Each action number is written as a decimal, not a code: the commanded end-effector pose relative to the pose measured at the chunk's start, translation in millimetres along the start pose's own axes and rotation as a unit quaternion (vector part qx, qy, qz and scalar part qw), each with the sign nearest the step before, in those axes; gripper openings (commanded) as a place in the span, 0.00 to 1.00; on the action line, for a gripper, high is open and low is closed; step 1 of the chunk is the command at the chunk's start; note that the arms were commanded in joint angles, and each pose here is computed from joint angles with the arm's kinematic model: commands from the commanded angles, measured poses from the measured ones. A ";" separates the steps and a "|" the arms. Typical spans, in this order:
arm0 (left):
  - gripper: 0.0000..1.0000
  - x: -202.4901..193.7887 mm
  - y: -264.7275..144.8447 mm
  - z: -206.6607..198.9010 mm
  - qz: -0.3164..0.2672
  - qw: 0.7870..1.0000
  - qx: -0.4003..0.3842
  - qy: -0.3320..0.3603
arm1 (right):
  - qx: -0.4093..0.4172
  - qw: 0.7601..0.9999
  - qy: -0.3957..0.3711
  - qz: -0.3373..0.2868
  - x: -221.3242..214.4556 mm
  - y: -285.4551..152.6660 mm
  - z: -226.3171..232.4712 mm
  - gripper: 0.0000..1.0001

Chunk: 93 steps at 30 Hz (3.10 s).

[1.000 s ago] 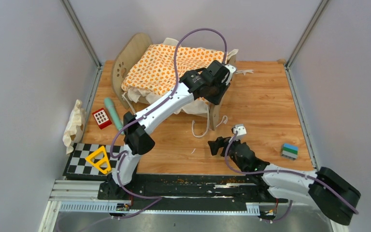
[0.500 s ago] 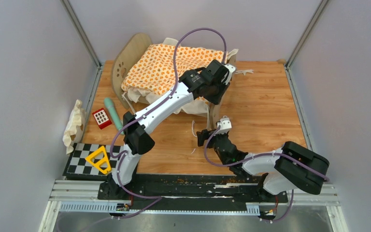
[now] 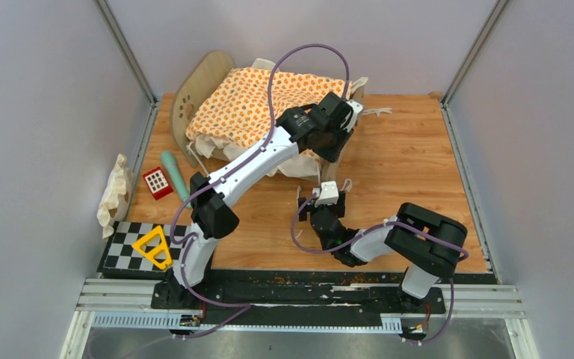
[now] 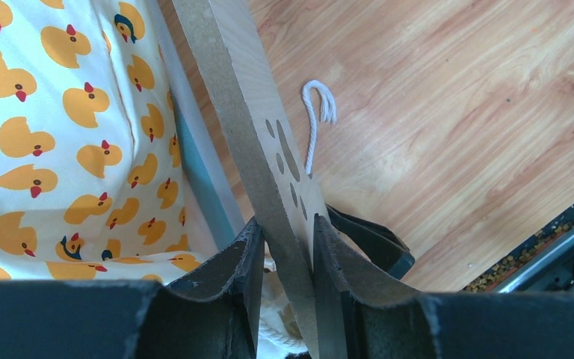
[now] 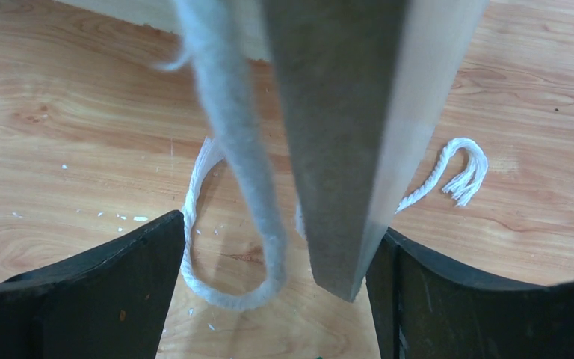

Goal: Set up the pet bed
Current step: Cross the ropes on the bed frame.

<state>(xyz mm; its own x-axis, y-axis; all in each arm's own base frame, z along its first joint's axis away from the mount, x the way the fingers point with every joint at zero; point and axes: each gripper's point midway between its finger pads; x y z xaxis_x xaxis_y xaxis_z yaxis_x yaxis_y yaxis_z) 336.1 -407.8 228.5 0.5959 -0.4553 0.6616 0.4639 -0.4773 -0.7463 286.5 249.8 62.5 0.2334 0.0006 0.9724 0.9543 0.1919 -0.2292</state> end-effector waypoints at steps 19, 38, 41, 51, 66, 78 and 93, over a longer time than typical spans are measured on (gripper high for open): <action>0.00 68.0 -56.2 14.7 -0.129 0.991 0.002 0.027 | -0.062 0.990 -0.100 -0.073 19.8 30.1 25.8 0.60; 0.00 58.1 -49.0 10.4 -0.111 0.993 -0.013 0.042 | 0.188 0.978 -0.065 -0.062 18.7 -39.1 68.6 0.00; 0.00 55.9 -45.7 9.0 -0.108 0.993 -0.018 0.047 | 0.246 0.967 -0.041 -0.043 23.3 -60.7 76.0 0.00; 0.00 53.4 -26.9 -1.7 -0.105 0.992 -0.046 0.047 | 0.302 0.953 0.022 -0.023 54.3 -104.7 53.9 0.00; 0.00 71.8 -12.3 -9.3 -0.132 0.989 -0.060 0.038 | 0.233 0.972 0.022 0.031 31.8 -109.5 2.9 0.40; 0.00 81.6 -17.6 -7.3 -0.144 0.987 -0.063 0.035 | 0.117 0.991 0.023 0.057 16.6 -72.2 7.3 0.84; 0.00 86.0 -28.3 -4.7 -0.152 0.985 -0.064 0.041 | 0.002 0.997 -0.044 0.065 -11.2 -9.8 37.8 0.87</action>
<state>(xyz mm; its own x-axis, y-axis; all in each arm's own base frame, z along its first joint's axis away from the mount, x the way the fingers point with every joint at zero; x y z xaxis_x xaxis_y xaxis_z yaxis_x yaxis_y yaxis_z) 343.9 -425.1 213.2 0.6137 -0.4403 0.6554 0.4039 -0.5381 -0.7398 253.2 265.1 41.9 0.3760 0.1768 0.9096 0.8895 0.2062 -0.4077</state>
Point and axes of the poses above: each gripper's point midway between its finger pads, its own y axis out along the fingers, its own z axis along the line the jaws close on, x = y × z
